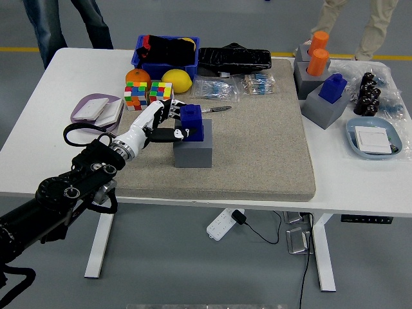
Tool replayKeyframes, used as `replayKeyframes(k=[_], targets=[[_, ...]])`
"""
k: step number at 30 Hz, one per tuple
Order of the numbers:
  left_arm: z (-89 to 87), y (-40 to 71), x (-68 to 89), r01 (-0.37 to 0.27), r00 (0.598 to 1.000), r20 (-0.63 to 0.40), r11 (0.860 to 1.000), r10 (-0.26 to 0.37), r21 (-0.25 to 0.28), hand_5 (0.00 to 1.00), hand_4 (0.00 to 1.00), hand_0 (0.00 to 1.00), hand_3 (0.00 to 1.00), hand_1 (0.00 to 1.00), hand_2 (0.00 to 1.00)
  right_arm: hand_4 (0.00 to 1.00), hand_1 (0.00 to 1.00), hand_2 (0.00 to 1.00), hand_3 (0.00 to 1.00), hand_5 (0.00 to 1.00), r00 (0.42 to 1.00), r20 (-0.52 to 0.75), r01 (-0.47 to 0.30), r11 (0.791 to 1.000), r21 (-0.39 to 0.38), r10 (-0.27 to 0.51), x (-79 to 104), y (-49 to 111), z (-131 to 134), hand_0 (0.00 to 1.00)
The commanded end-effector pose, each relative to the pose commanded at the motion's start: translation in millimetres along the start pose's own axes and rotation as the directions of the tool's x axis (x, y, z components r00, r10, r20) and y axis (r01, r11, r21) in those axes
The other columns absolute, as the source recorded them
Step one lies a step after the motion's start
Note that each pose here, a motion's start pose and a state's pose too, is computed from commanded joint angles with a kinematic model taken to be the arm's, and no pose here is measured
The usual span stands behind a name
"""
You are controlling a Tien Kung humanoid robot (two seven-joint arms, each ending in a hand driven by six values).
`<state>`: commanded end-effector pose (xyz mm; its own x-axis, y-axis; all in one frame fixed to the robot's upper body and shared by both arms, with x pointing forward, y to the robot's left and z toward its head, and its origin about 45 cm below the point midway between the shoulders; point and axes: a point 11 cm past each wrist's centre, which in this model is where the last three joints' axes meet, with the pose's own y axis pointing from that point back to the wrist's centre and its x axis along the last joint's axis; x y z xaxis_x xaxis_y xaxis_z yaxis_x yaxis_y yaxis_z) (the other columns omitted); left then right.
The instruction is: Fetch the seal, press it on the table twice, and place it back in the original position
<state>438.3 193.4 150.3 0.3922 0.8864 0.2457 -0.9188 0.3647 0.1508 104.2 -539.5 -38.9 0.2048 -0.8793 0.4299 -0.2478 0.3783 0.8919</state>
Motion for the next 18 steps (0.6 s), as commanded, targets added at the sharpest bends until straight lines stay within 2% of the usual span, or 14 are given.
replayKeyframes(k=[13,18], targets=[[12.4,-1.1,3.2,-0.006,0.999,-0.039,0.999,0.004,-0.036,0.002,0.756,0.829,0.586,0.563,0.529,0.834,0.689,0.687,0.690,0.578,1.000,0.003,0.001,1.000,0.001,-0.001,-0.5,0.0,0,0.778],[20.2,-1.1,11.2,-0.018,0.999,-0.039,0.998,0.015,-0.059,0.002,0.763,0.829,0.586,0.563,0.529,0.834,0.689,0.686,0.690,0.578,1.000,0.005,0.001,1.000,0.000,-0.001,-0.7,0.0,1,0.779]])
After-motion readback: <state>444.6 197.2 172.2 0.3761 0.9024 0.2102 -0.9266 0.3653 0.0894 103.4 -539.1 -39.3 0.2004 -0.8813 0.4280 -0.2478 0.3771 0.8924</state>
